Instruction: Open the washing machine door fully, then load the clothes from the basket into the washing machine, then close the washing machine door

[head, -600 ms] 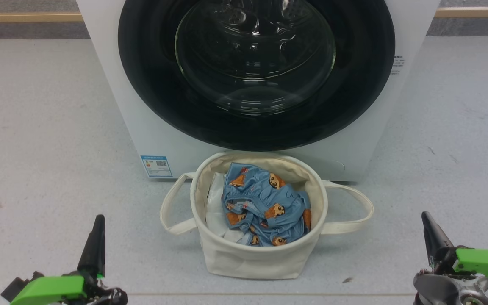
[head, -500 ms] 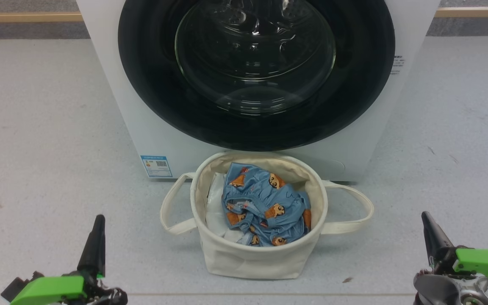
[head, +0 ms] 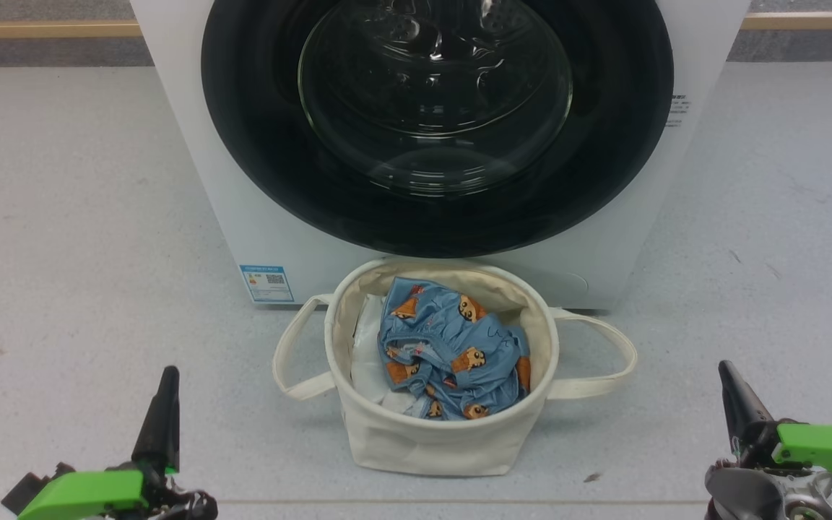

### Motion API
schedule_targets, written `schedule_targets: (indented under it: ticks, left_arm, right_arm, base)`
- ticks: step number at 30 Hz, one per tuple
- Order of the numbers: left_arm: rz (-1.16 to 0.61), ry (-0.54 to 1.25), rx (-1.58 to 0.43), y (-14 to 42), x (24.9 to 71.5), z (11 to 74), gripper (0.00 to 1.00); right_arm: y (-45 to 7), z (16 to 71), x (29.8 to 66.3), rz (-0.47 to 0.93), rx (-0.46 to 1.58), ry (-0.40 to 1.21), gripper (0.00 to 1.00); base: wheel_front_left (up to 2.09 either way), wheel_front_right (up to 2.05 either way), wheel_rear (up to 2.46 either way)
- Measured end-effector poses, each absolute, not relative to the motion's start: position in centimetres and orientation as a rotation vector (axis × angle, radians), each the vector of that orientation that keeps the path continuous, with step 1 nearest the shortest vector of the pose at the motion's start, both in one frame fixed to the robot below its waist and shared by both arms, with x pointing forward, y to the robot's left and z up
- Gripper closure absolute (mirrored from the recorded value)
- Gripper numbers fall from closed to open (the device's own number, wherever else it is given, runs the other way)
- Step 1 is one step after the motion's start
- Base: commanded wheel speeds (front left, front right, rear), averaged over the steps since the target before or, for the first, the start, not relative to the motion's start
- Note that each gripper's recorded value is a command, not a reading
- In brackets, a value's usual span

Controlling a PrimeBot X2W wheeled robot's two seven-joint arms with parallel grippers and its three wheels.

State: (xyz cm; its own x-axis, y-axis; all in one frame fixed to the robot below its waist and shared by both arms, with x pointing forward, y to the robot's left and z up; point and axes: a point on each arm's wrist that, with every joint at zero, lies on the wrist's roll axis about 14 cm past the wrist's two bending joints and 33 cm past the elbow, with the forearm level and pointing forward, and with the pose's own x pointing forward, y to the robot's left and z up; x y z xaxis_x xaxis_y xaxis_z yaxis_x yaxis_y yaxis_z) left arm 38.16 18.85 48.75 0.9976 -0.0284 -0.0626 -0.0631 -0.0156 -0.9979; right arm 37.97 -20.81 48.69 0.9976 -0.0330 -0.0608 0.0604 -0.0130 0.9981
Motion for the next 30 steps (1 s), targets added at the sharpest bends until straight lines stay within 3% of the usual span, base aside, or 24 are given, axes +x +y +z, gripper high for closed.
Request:
schedule_targets:
  ticks: [30]
  left_arm:
    - [0.028,0.071,-1.587,18.84,38.16,48.75,1.00]
  right_arm:
    - [-20.82,48.69,37.97,-0.074,1.582,0.021,1.00]
  base:
    - [0.00,0.00,0.00]
